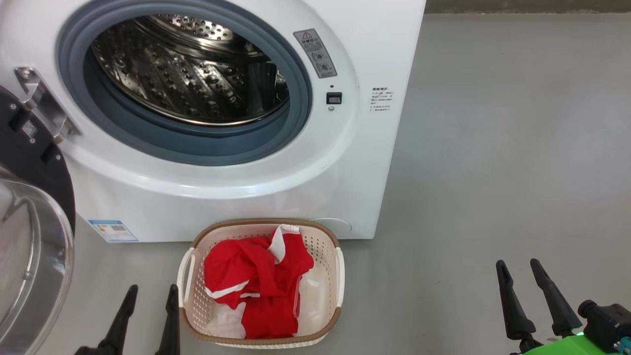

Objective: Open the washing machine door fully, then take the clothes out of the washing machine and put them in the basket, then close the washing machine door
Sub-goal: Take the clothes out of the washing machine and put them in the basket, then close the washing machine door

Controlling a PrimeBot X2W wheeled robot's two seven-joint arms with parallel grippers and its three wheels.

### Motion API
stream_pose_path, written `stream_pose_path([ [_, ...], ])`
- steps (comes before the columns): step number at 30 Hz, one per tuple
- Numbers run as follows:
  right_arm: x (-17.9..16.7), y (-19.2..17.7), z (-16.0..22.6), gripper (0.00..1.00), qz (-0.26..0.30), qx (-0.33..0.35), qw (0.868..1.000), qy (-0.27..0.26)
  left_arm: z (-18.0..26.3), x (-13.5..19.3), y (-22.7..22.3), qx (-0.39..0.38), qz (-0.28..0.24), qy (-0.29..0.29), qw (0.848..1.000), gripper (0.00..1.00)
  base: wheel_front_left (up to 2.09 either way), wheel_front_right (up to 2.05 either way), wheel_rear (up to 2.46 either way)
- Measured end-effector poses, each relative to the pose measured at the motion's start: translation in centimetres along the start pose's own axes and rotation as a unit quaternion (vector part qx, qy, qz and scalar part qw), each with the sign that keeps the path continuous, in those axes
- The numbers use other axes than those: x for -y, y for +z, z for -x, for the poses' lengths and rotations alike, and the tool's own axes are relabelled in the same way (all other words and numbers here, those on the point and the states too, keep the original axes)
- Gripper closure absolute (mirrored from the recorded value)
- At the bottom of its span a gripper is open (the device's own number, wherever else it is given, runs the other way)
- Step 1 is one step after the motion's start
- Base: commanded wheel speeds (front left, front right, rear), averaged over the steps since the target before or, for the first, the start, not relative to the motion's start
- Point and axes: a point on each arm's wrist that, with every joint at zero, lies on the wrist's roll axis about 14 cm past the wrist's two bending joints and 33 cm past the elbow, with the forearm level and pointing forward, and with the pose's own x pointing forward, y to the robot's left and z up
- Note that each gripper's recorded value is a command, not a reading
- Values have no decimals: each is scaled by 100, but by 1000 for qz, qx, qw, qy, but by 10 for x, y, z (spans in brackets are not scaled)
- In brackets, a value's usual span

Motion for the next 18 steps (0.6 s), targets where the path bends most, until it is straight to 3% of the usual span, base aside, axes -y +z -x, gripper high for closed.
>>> stream_pose_path([
  [18,6,-1,7,0,1,-1,1000,-9,10,-2,-4,-6,4,11,1000,0,0,0,0],
])
